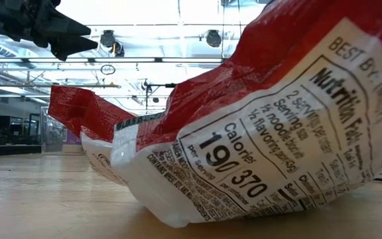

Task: Pick & Place Food Item
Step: Put the yellow noodle pack into the top right transparent bin

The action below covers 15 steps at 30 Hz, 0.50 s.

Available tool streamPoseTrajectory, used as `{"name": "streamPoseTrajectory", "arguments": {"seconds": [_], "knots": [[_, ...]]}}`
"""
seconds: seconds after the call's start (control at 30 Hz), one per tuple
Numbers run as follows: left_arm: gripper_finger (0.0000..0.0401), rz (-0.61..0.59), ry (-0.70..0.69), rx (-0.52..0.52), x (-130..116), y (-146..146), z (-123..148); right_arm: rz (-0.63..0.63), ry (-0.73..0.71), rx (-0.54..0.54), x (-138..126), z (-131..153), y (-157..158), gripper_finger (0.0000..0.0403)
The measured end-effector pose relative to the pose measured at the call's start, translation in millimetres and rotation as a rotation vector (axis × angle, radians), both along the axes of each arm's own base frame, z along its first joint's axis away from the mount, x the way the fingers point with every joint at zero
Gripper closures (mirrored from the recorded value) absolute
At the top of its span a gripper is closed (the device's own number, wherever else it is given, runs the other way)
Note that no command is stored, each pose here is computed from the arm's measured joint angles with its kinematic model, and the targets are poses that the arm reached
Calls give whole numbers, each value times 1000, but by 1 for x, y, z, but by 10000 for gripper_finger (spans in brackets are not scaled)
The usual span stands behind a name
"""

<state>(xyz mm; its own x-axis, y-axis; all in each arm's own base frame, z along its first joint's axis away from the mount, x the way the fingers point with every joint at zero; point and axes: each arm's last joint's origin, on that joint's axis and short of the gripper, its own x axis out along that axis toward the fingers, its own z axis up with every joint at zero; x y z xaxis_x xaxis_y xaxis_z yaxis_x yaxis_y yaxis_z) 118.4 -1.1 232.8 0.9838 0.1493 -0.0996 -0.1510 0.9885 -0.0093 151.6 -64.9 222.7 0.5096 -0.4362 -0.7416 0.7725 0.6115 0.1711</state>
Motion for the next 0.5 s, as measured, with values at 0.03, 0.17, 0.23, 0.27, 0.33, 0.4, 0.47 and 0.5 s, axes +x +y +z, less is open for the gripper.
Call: {"name": "streamPoseTrajectory", "arguments": {"seconds": [0.03, 0.17, 0.23, 0.27, 0.33, 0.4, 0.47, 0.5], "knots": [[135, 0, 0, 0, 0, 0, 0, 2, 15, 15, -2, -4, 0, 11], [134, 0, 0, 0, 0, 0, 0, -7, 49, 24, -5, -16, -4, 11], [138, 0, 0, 0, 0, 0, 0, -58, 52, 38, -6, -21, -11, 11], [141, 0, 0, 0, 0, 0, 0, -89, 62, 47, -7, -23, -15, 11], [145, 0, 0, 0, 0, 0, 0, -151, 88, 70, -8, -30, -24, 11], [149, 0, 0, 0, 0, 0, 0, -192, 119, 104, -9, -41, -32, 12], [152, 0, 1, 0, 0, 0, 0, -199, 108, 144, -7, -49, -39, 12], [153, 0, 1, 0, 0, 0, 0, -195, 97, 159, -6, -52, -42, 12]]}}
